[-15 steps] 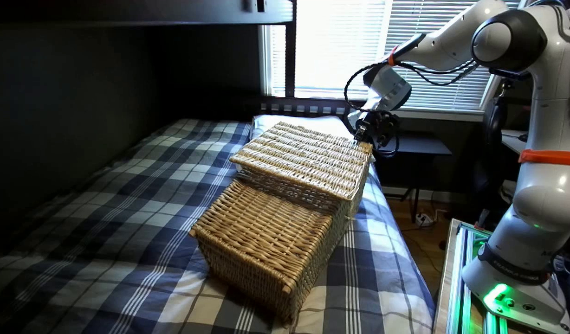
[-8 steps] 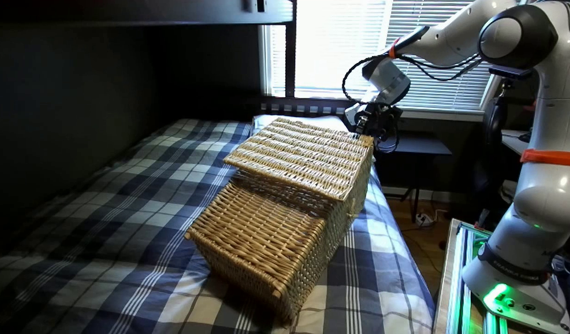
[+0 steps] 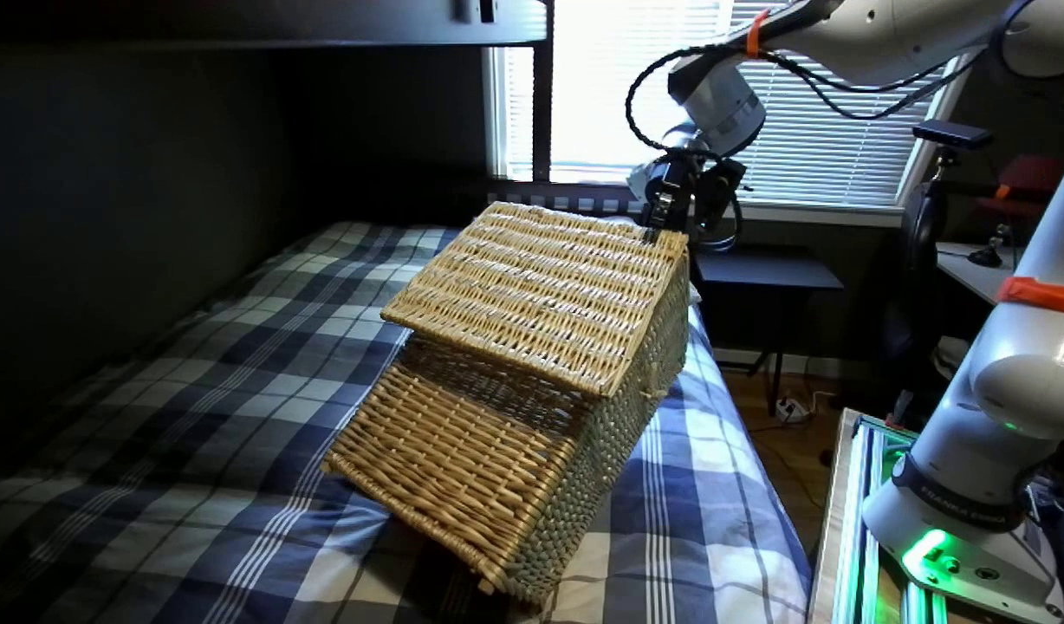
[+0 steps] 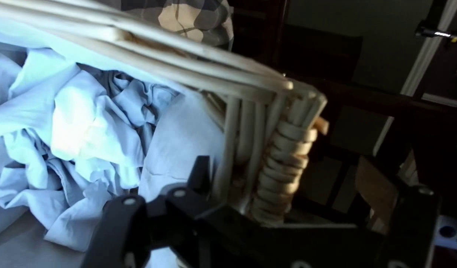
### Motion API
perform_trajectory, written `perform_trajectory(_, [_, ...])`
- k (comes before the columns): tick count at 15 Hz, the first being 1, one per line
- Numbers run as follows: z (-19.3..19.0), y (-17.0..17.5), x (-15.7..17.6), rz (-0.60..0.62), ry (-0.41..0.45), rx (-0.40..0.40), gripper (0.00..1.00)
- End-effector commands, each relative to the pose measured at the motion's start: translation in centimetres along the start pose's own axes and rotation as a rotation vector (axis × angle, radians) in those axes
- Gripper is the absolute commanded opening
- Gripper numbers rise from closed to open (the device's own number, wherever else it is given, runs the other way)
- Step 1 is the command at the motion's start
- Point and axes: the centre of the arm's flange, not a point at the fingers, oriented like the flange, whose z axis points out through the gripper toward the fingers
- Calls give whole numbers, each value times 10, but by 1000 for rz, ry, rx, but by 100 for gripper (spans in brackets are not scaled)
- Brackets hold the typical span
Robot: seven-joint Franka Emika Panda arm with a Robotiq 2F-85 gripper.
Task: Correct the position of the laundry basket
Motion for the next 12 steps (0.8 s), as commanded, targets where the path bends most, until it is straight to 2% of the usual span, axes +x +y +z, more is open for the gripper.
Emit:
perform_trajectory(1, [50,-75,11,-20,-14,-152,100])
perform_trajectory(5, [107,-145,25,-87,-69,-259,100])
perform_trajectory(12, [218,-239,36,-239,-147,-362,100])
